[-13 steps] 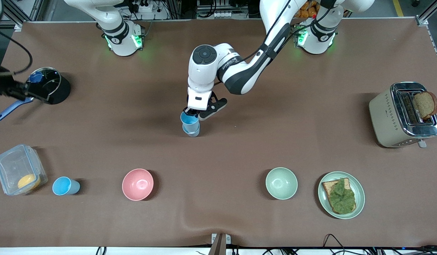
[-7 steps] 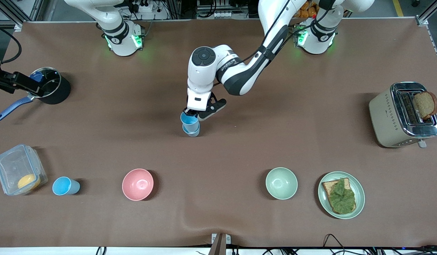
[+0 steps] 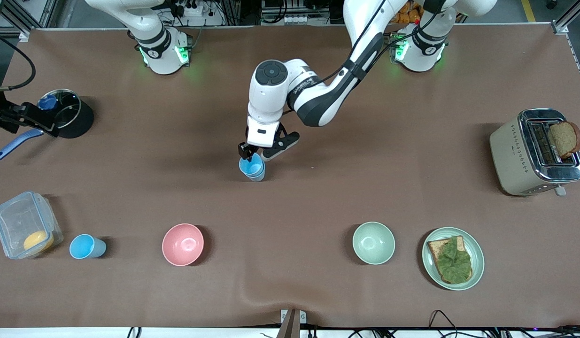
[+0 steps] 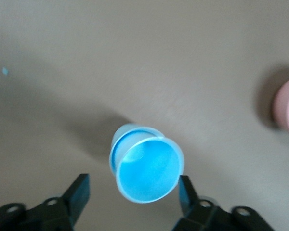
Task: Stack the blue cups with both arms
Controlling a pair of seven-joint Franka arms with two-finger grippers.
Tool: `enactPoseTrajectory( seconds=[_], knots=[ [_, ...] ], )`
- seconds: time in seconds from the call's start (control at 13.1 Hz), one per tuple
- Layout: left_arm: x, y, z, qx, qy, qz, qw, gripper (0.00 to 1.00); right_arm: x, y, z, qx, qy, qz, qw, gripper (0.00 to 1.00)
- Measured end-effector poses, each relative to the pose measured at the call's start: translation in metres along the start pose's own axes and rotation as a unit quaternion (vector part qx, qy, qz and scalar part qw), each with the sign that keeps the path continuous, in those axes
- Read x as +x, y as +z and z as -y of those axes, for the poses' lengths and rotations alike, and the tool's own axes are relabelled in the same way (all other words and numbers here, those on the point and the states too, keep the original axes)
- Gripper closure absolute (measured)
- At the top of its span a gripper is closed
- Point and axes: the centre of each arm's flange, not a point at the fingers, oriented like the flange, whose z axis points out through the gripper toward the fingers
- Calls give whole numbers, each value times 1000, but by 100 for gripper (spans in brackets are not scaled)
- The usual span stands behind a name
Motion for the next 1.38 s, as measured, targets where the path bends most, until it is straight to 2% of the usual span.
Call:
enactPoseTrajectory(
  seconds=[0.08,0.15,0.31,0.61,0.84,1.15,1.38],
  knots=[
    [19,-23,-6,-10,-1,-19,1000,1,0,2,0,-1,-3,1,1000,0],
    [40,-49,-8,-7,4,-33,999,0,0,2,0,-2,-4,2,1000,0],
    [84,-99,-3,22,41,-49,998,0,0,2,-1,-2,-5,1,1000,0],
    [190,-188,29,72,104,-64,990,0,-2,2,-2,-3,-6,7,1000,0],
    [261,-239,66,102,153,-53,982,0,-4,0,-3,-3,-5,14,1000,0],
    [353,-289,127,113,217,-18,969,0,-5,0,-2,-3,-6,14,1000,0],
    [396,-315,163,114,261,-11,958,0,-5,0,-2,-3,-6,14,1000,0]
  ],
)
